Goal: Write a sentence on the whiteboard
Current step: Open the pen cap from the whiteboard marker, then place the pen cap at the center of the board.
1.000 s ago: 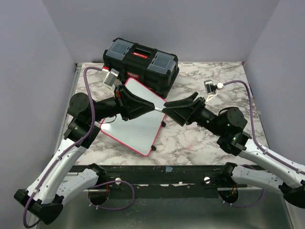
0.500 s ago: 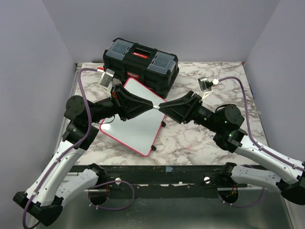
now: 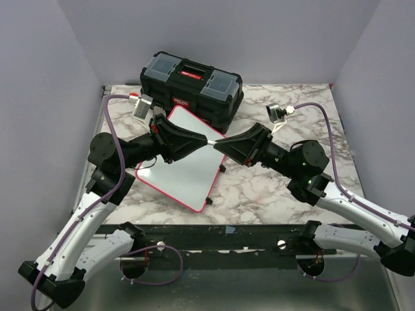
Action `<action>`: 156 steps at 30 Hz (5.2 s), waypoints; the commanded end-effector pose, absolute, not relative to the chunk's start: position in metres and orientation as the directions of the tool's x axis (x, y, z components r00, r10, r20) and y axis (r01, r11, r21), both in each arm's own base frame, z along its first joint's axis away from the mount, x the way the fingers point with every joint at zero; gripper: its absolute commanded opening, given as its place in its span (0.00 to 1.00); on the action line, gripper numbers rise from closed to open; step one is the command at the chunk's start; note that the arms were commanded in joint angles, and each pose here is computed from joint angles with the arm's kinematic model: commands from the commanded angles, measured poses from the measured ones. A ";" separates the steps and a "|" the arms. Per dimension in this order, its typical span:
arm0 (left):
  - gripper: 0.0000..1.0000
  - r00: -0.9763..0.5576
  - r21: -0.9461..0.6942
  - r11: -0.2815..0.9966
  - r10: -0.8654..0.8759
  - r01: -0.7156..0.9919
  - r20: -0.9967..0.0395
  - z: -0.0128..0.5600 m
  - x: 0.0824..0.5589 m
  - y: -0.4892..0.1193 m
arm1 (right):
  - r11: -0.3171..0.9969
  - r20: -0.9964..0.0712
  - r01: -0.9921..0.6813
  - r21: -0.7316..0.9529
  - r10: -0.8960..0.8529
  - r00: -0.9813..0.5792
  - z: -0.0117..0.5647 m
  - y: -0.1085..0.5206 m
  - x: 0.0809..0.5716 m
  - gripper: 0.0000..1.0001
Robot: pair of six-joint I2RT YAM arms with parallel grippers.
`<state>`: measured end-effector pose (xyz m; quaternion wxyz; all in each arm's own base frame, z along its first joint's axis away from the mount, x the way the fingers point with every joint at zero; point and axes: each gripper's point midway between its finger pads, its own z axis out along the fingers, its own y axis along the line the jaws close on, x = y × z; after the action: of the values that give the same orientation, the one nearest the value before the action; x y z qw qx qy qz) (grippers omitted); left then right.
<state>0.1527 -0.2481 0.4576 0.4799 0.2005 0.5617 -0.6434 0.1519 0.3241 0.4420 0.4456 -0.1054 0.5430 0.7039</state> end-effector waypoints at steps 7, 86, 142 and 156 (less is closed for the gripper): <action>0.00 -0.446 -0.531 0.097 -0.430 0.842 -0.785 0.457 0.156 -0.245 | -0.077 -0.625 -0.762 0.642 0.523 -0.580 0.462 0.324 0.146 0.28; 0.00 -0.442 -0.540 0.303 -0.337 0.785 -0.831 0.415 0.179 -0.227 | -0.089 -0.627 -0.779 0.621 0.540 -0.561 0.457 0.316 0.140 0.01; 0.00 -0.647 -0.615 0.513 -0.142 0.600 -0.749 0.240 0.209 -0.274 | 0.716 -0.815 -0.408 0.567 0.558 -0.153 0.427 0.209 0.239 0.01; 0.00 -0.689 -0.530 0.544 0.128 0.650 -0.714 0.174 0.202 -0.356 | 0.768 -0.823 -0.310 0.560 0.558 -0.104 0.418 0.187 0.245 0.01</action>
<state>0.1957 -0.3328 0.1838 0.3089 0.2082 0.8188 -0.4368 0.2441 0.2013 0.4151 0.6509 0.0743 0.6679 0.3533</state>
